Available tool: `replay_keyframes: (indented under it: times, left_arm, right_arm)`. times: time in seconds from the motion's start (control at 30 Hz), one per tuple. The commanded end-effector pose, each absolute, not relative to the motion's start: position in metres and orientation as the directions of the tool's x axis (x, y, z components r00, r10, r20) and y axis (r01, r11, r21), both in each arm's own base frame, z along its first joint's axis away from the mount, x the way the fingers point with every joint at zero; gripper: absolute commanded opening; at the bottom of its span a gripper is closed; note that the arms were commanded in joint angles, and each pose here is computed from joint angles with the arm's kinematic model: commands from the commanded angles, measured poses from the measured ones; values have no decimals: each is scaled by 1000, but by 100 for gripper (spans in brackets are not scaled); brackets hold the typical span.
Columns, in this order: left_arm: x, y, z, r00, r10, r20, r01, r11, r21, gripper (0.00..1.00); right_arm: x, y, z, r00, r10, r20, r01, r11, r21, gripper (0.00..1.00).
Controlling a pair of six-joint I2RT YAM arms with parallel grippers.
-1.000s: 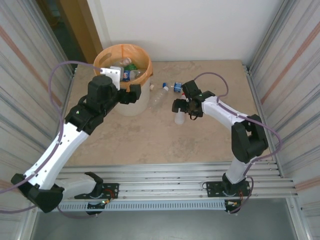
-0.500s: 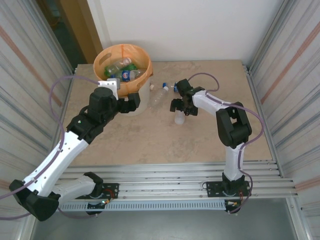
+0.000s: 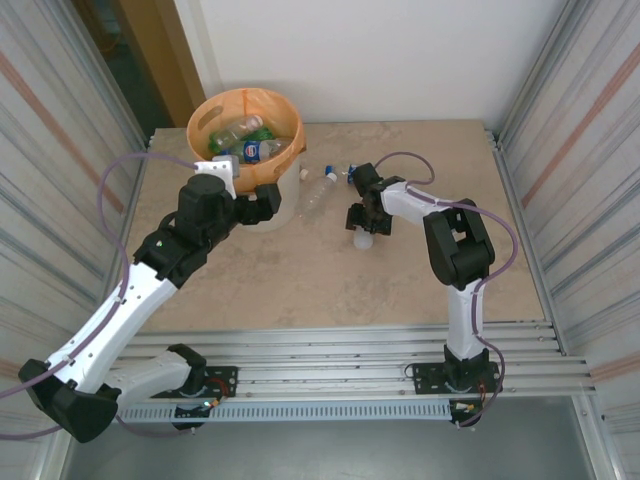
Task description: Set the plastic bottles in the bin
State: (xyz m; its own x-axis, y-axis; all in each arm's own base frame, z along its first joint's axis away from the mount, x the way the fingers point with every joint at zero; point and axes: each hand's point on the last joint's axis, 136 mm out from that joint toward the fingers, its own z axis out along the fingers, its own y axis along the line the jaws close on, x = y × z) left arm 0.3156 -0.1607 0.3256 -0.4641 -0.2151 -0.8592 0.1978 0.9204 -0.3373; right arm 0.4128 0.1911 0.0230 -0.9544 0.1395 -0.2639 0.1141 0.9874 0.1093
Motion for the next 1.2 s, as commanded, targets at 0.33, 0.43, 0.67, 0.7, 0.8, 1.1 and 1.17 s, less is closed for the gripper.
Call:
replay_keyframes:
  times: [0.33, 0.43, 0.67, 0.7, 0.8, 1.1, 1.17]
  left_arm:
    - [316, -164, 331, -456, -264, -850, 198, 901, -386, 99]
    - [317, -165, 332, -459, -276, -844, 197, 895, -400, 99]
    - [316, -176, 347, -453, -305, -838, 248, 860, -446, 99]
    - [317, -180, 350, -454, -310, -835, 265, 848, -459, 99]
    - [317, -197, 360, -466, -323, -824, 329, 801, -500, 99]
    - [315, -254, 386, -514, -292, -807, 510, 652, -561, 98]
    - [316, -263, 388, -523, -285, -804, 529, 631, -568, 98]
  right_arm:
    - [374, 185, 45, -960, 103, -262, 72, 989, 126, 40]
    - [364, 185, 64, -951, 104, -292, 59, 986, 157, 37]
    - [348, 204, 130, -895, 70, -441, -55, 963, 265, 37]
    - [346, 210, 143, -876, 55, -478, -93, 955, 281, 37]
    - [340, 227, 179, -809, 22, -588, -208, 924, 321, 36]
    - [308, 273, 268, -558, -29, -830, -536, 776, 333, 37]
    - [302, 281, 280, -519, -33, -854, -580, 747, 324, 36]
